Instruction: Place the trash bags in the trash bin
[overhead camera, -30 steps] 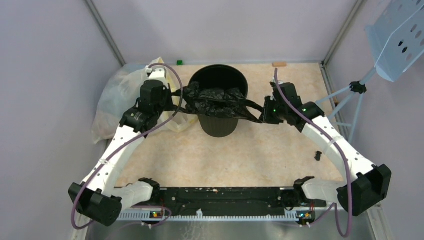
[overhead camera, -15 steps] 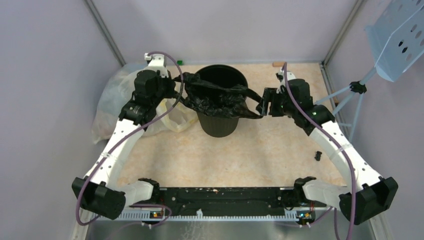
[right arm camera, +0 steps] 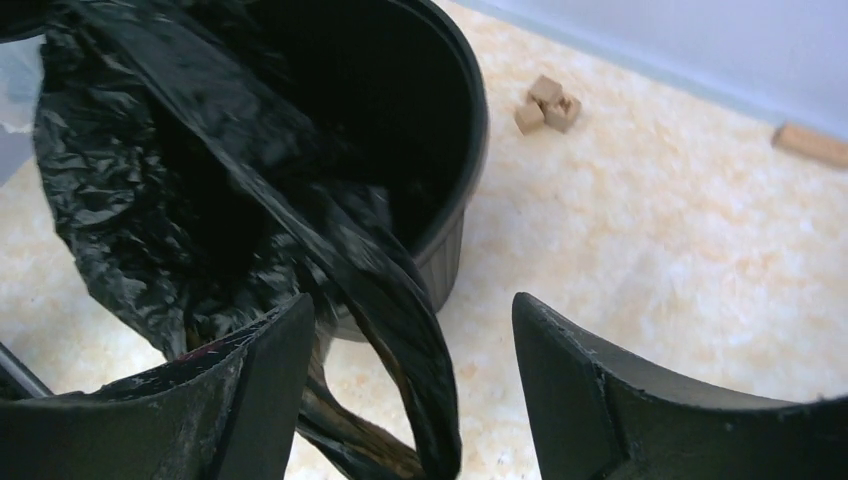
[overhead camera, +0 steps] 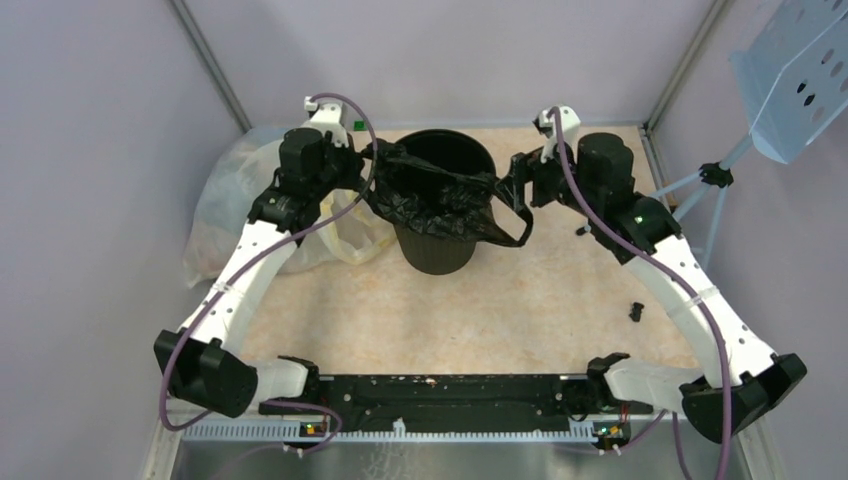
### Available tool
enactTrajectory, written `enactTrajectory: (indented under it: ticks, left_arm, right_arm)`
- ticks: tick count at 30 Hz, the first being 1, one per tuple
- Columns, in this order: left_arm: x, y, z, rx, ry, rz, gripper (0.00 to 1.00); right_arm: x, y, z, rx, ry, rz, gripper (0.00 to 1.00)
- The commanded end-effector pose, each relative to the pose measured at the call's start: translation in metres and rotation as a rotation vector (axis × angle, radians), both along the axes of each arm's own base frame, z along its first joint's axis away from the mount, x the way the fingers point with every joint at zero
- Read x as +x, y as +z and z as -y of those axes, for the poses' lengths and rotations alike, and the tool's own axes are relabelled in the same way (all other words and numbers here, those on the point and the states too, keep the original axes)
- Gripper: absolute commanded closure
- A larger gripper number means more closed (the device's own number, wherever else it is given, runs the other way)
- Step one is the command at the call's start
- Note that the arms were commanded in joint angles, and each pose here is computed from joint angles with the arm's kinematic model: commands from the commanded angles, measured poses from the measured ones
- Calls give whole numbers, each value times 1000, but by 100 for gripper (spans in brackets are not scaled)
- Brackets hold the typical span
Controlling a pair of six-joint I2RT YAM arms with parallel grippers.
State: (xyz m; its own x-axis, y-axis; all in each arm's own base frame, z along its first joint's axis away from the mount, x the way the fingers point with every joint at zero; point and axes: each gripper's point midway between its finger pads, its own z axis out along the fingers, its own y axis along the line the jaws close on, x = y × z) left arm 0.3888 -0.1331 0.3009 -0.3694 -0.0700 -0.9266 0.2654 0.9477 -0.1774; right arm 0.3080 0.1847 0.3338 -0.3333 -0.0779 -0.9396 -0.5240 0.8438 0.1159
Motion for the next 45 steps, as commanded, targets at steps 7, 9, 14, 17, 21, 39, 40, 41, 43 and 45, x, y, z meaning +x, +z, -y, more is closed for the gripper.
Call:
enactTrajectory:
  ticks: [7, 9, 14, 17, 21, 39, 40, 41, 43, 45]
  left_arm:
    - [11, 24, 4, 1, -22, 41, 98]
    - [12, 22, 4, 5, -21, 36, 98]
    - [18, 15, 6, 9, -20, 15, 98]
    - [23, 11, 7, 15, -17, -4, 99]
    - [29, 7, 10, 18, -27, -21, 99]
    - [51, -57, 26, -42, -96, -238, 100]
    - [52, -59, 26, -54, -104, -249, 100]
    - [52, -62, 28, -67, -118, -263, 100]
    - [52, -70, 31, -85, -139, -294, 100]
    - [50, -79, 32, -90, -150, -328, 100]
  right_arm:
    - [11, 39, -49, -152, 201, 230, 31]
    - [14, 34, -53, -183, 212, 221, 36]
    - [22, 25, -57, -209, 210, 203, 53]
    - [30, 27, -55, -206, 170, 205, 91]
    - [41, 27, -56, -205, 129, 193, 100]
    - [131, -17, -31, -101, -73, -130, 100]
    - [133, -21, -33, -97, -72, -144, 100]
    - [136, -25, -34, -93, -72, -160, 100]
    - [139, -34, -37, -75, -56, -198, 100]
    - [141, -44, -40, -52, -37, -241, 100]
